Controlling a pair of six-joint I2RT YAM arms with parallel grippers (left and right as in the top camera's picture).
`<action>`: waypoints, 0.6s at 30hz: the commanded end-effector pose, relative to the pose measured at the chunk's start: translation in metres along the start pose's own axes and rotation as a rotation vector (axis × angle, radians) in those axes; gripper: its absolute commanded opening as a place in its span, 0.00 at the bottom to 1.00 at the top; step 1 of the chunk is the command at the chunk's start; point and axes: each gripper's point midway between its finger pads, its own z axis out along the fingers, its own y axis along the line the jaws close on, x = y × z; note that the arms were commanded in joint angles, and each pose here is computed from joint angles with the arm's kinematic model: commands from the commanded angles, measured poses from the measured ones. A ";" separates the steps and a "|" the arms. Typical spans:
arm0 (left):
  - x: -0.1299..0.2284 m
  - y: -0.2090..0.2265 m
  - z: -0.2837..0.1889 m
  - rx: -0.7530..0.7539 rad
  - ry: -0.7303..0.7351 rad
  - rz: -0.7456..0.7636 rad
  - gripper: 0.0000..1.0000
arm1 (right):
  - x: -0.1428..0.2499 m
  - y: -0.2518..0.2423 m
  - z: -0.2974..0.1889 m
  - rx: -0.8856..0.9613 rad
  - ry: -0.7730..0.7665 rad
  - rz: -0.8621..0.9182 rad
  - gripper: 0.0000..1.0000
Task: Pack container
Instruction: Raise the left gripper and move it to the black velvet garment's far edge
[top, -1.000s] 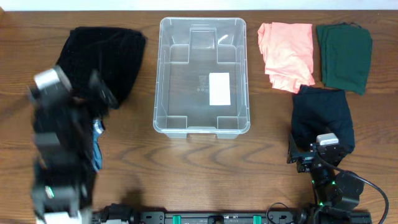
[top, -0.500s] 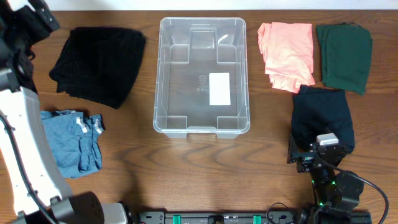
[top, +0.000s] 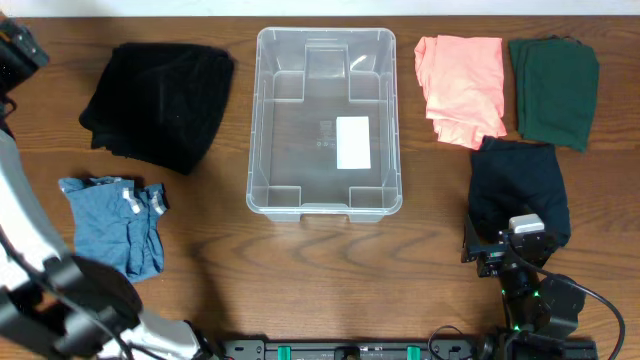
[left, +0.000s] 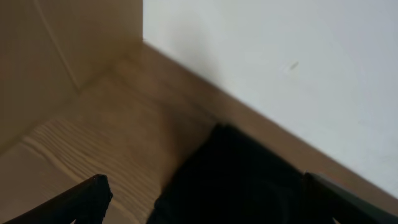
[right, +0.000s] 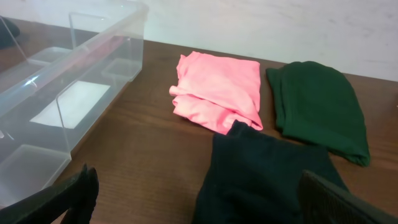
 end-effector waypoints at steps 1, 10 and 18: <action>0.032 0.001 0.046 0.101 0.105 -0.007 0.98 | 0.000 0.000 0.000 -0.001 -0.002 0.011 0.99; 0.102 0.023 0.129 0.115 0.253 -0.034 0.98 | 0.000 0.000 0.000 -0.001 -0.002 0.011 0.99; 0.153 0.021 0.164 0.128 0.363 -0.048 0.98 | 0.000 0.000 0.000 -0.001 -0.002 0.011 0.99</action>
